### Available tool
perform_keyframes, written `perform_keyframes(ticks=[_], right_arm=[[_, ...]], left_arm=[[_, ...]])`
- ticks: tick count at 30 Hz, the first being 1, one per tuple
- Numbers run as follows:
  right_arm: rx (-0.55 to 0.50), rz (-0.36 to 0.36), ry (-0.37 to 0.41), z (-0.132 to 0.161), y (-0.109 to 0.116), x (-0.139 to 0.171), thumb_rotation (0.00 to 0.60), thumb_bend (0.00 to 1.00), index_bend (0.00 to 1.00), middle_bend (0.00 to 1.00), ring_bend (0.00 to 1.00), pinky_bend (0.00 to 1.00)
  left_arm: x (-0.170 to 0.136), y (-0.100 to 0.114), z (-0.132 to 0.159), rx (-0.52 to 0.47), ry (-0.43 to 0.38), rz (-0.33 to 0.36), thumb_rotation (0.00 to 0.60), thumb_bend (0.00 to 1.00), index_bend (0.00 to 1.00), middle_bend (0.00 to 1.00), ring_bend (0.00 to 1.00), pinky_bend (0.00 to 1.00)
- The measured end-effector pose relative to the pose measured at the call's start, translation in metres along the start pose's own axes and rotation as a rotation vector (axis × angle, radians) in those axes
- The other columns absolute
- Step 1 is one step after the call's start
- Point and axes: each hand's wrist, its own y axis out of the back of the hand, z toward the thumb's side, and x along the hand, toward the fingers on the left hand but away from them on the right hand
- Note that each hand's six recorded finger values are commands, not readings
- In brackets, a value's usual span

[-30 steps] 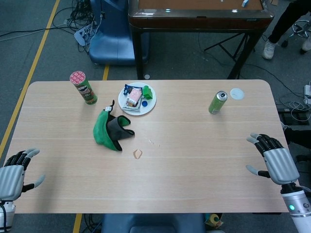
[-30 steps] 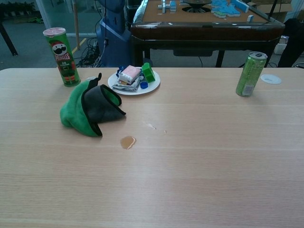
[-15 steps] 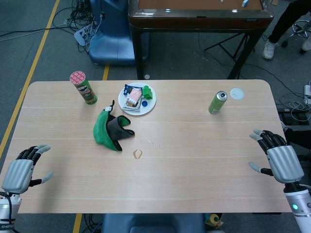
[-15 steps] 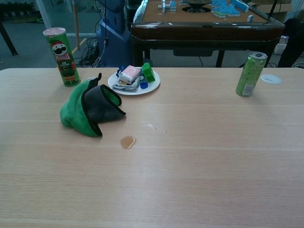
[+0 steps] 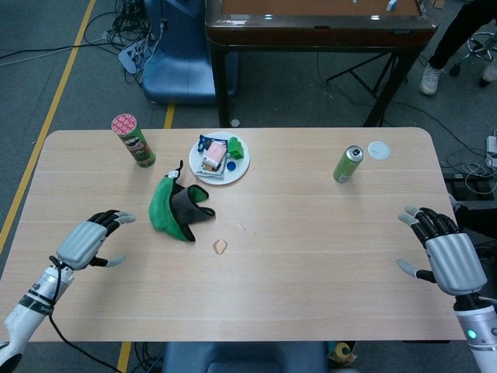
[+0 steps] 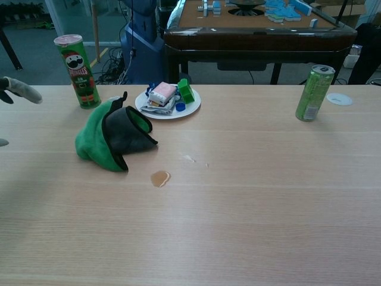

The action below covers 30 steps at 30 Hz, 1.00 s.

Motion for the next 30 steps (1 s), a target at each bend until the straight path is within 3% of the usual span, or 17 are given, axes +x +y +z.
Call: perform_keyframes(ticks=[8, 18, 30], right_arm=[[0.005, 0.008, -0.003, 0.002, 0.000, 0.001, 0.600, 0.17, 0.23, 0.21, 0.16, 0.23], [0.010, 0.018, -0.009, 0.002, -0.001, 0.002, 0.600, 0.17, 0.23, 0.21, 0.16, 0.23], [0.010, 0.042, -0.024, -0.002, -0.005, 0.003, 0.600, 0.17, 0.23, 0.21, 0.17, 0.23]], left_arm=[[0.065, -0.014, 0.016, 0.055, -0.079, -0.088, 0.600, 0.17, 0.05, 0.00, 0.03, 0.17], [0.128, -0.028, 0.029, 0.181, -0.085, -0.149, 0.600, 0.17, 0.02, 0.00, 0.01, 0.17], [0.179, -0.038, 0.038, 0.319, -0.070, -0.194, 0.600, 0.17, 0.00, 0.00, 0.00, 0.17]])
